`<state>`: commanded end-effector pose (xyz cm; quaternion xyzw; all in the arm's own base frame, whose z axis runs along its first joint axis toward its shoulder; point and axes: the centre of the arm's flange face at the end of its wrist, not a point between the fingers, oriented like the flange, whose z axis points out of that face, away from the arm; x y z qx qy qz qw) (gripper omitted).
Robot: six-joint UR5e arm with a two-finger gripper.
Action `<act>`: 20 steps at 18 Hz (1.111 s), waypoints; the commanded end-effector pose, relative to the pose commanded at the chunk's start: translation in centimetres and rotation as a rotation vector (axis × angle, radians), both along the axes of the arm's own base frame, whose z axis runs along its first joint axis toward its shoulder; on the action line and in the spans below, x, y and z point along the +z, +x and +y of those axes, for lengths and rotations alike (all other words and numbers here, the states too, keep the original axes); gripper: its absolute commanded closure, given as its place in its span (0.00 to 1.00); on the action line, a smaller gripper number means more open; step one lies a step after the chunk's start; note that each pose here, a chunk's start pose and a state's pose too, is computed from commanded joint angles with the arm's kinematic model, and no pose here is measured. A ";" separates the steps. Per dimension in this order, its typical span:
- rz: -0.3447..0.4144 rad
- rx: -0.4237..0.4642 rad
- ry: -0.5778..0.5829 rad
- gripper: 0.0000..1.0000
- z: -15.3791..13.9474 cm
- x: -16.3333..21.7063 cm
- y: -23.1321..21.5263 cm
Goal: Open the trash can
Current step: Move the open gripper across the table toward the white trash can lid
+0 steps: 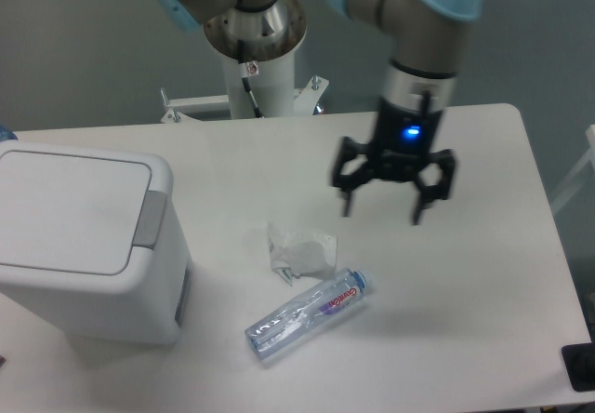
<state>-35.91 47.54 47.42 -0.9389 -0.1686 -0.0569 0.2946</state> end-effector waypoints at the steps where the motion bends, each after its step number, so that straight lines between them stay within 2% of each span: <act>1: -0.020 0.004 0.000 0.00 0.9 0.2 1.3; 4: -0.055 0.052 0.002 0.00 1.6 1.0 3.5; 7: -0.069 0.064 0.014 0.00 2.4 2.0 4.8; 15: -0.044 -0.021 0.033 0.00 5.8 1.3 8.7; 20: -0.055 -0.047 0.023 0.00 6.3 0.6 10.3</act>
